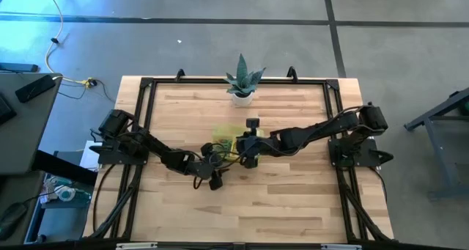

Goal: Pack school essentials
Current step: Close the yellow supply box

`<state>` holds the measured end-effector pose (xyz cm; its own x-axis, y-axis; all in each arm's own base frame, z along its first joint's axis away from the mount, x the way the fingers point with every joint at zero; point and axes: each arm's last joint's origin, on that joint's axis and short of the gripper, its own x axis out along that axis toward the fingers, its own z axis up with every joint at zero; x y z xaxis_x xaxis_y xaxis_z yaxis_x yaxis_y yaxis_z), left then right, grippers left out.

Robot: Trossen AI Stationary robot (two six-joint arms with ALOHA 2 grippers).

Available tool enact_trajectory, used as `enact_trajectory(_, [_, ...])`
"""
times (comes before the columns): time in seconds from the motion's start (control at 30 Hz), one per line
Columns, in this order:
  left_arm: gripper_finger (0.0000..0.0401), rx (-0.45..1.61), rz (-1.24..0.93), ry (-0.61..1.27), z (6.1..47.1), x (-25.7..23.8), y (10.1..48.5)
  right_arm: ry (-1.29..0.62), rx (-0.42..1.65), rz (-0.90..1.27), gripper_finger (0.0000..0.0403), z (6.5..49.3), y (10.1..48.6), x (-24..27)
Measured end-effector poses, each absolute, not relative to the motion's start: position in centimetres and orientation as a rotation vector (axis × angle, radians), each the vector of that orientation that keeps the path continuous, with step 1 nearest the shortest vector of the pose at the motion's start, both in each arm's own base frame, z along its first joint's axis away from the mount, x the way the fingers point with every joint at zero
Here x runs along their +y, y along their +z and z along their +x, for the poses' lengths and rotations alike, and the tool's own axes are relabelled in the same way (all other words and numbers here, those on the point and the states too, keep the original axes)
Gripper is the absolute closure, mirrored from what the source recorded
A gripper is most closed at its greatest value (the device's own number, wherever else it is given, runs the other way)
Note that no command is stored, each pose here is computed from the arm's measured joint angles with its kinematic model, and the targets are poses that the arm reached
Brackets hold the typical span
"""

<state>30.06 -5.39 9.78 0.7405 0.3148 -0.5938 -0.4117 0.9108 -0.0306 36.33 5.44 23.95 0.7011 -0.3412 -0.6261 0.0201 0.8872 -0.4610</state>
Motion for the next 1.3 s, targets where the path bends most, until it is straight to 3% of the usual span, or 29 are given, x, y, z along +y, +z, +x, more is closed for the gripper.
enact_trajectory(0.57, [0.0213, 0.618, -0.164, 0.403, 30.1, -5.4, 9.8, -0.156, 0.775, -0.420, 0.0260, 36.3, 23.8, 5.6])
enact_trajectory(1.13, [0.0213, 0.611, -0.180, 0.412, 30.1, -5.4, 9.8, -0.088, 0.760, -0.418, 0.0251, 36.0, 23.8, 7.7])
enact_trajectory(1.3, [0.0213, 0.613, -0.181, 0.409, 30.1, -5.4, 9.8, -0.163, 0.739, -0.493, 0.0251, 36.0, 24.1, 7.8])
